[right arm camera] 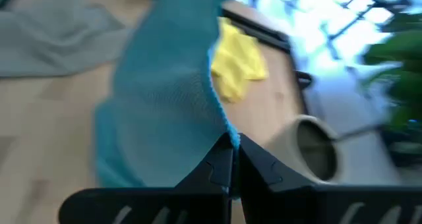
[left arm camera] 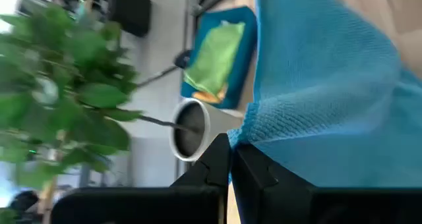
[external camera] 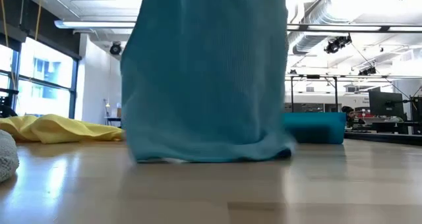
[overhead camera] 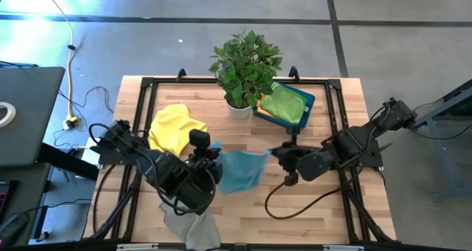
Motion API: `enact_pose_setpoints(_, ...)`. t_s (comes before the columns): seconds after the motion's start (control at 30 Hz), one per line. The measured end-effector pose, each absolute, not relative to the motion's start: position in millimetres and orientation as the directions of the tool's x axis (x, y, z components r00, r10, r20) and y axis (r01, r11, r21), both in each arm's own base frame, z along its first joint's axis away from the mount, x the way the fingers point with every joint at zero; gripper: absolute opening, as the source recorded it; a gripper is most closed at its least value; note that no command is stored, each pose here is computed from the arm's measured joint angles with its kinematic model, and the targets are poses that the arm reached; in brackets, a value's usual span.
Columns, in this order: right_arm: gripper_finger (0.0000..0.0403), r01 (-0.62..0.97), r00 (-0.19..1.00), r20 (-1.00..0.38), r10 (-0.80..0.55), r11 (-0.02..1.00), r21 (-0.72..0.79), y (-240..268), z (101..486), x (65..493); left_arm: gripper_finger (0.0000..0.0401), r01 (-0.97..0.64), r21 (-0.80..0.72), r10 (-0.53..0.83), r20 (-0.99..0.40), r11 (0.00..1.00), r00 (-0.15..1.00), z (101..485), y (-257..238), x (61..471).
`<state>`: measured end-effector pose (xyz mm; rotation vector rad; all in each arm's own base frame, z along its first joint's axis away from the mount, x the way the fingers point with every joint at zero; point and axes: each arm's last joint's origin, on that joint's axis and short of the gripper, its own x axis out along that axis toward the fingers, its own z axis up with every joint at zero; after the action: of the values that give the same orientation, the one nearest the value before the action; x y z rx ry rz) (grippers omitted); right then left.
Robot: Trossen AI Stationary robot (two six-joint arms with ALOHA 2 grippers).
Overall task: Fold microfiber towels
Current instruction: Fold the blue towel
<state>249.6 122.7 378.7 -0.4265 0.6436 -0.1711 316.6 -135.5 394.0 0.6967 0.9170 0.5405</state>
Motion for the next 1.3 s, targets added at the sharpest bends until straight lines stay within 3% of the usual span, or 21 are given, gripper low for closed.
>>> enact_pose_setpoints(0.33,0.0000,0.236,0.749,-0.393,-0.533,0.769,-0.594,111,404,241,0.0000,-0.217,0.864,0.826,-0.319,0.455,0.465,416,-107,322)
enact_pose_setpoints(0.4,0.0000,0.203,0.775,-0.455,-0.439,0.855,-0.478,113,405,241,0.0000,-0.247,0.795,0.786,-0.401,0.554,0.471,414,-105,324)
enact_pose_setpoints(0.5,0.0000,-0.046,0.777,-0.624,-0.080,0.982,-0.183,124,403,241,0.0000,-0.200,0.532,0.552,-0.667,0.823,0.500,407,-114,325)
enact_pose_setpoints(0.57,0.0000,-0.185,0.746,-0.664,0.048,0.973,-0.137,128,402,240,0.0000,-0.112,0.444,0.439,-0.758,0.889,0.482,403,-120,324)
enact_pose_setpoints(0.6,0.0000,-0.220,0.748,-0.663,0.039,0.957,-0.191,128,402,240,0.0000,-0.076,0.465,0.442,-0.759,0.882,0.478,403,-120,323)
enact_pose_setpoints(0.67,0.0000,-0.169,0.779,-0.615,-0.120,0.905,-0.391,122,403,240,0.0000,-0.074,0.589,0.546,-0.684,0.804,0.483,405,-116,323)
enact_pose_setpoints(0.73,0.0000,-0.033,0.788,-0.507,-0.349,0.799,-0.601,114,407,241,0.0000,-0.137,0.734,0.692,-0.538,0.666,0.480,409,-108,324)
enact_pose_setpoints(0.83,0.0000,0.131,0.736,-0.371,-0.567,0.656,-0.743,102,411,244,0.0000,-0.222,0.863,0.833,-0.322,0.453,0.450,418,-100,324)
enact_pose_setpoints(1.07,0.0000,0.099,0.706,-0.400,-0.584,0.641,-0.761,92,408,247,0.0000,-0.192,0.922,0.878,-0.234,0.337,0.418,422,-92,325)
enact_pose_setpoints(1.1,0.0000,0.116,0.705,-0.403,-0.583,0.656,-0.746,91,408,247,0.0000,-0.206,0.913,0.874,-0.244,0.353,0.420,422,-92,325)
enact_pose_setpoints(1.17,0.0000,0.138,0.726,-0.451,-0.519,0.753,-0.644,92,407,247,0.0000,-0.217,0.852,0.827,-0.349,0.476,0.441,419,-93,326)
enact_pose_setpoints(1.23,0.0000,0.049,0.761,-0.558,-0.331,0.887,-0.460,97,406,246,0.0000,-0.171,0.725,0.702,-0.534,0.667,0.472,413,-99,326)
enact_pose_setpoints(1.3,0.0000,-0.118,0.756,-0.646,-0.105,0.949,-0.291,103,405,244,0.0000,-0.089,0.595,0.558,-0.677,0.799,0.481,409,-107,325)
